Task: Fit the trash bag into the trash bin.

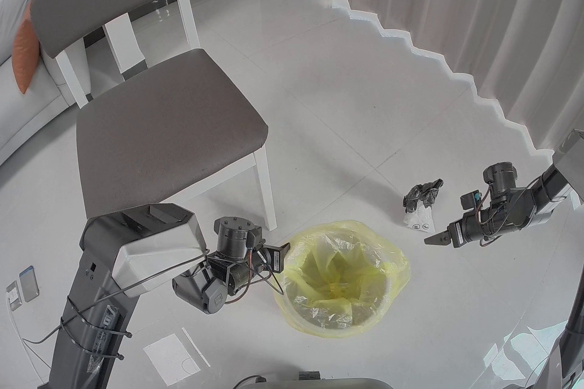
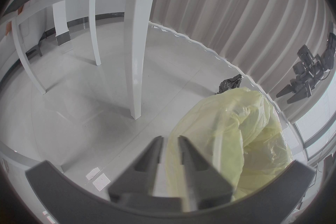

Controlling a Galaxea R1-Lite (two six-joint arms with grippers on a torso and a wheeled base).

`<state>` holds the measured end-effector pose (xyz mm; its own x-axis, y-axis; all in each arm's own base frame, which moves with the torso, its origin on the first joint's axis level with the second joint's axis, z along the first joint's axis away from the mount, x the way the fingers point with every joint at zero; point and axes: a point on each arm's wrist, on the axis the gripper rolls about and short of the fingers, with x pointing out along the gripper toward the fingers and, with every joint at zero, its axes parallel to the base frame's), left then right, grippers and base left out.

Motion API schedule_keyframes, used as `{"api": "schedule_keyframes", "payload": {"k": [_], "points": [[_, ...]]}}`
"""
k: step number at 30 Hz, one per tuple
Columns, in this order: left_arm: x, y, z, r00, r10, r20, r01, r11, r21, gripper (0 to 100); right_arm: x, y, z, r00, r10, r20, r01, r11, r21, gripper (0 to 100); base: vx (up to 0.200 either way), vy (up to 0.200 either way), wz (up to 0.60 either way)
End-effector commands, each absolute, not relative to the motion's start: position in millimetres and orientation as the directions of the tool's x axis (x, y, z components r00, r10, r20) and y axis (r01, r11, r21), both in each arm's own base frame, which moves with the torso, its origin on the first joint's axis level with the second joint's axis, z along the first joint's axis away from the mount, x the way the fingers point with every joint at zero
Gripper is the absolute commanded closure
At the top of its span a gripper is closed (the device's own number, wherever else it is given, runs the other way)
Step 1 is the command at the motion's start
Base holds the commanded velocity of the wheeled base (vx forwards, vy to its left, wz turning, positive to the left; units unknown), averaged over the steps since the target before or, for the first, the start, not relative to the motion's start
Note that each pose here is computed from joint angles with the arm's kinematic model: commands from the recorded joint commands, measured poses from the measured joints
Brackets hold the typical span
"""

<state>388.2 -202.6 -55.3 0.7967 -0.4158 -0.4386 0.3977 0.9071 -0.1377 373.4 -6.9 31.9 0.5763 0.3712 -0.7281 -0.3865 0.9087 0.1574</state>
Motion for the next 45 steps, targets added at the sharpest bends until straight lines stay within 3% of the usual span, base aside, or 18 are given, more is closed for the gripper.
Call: {"api": "schedule_keyframes", "payload": {"k": [1,7,16,29,45], "points": [[389,-200,-56,0.8,-0.41,-0.439,0.391,0.91,-0.138,0,374,-2,51,0.619,0.378,-0.689,-0.383,0.911,0.155,0,0.0,0.0,0.0],[385,-192,-51,0.822,-0.38,-0.425,0.359,0.924,-0.131,0,383,17,55,0.659,0.405,-0.634,-0.396,0.903,0.166,0,0.0,0.0,0.0],[384,-178,-54,0.833,-0.354,-0.425,0.332,0.935,-0.127,0,392,27,27,0.606,0.418,-0.677,-0.413,0.892,0.182,0,0.0,0.0,0.0],[378,-175,-39,0.845,-0.36,-0.395,0.337,0.933,-0.128,0,390,2,8,0.554,0.381,-0.74,-0.422,0.895,0.145,0,0.0,0.0,0.0],[375,-176,-14,0.859,-0.372,-0.351,0.348,0.928,-0.133,0,389,-1,3,0.538,0.376,-0.755,-0.426,0.893,0.141,0,0.0,0.0,0.0]]}}
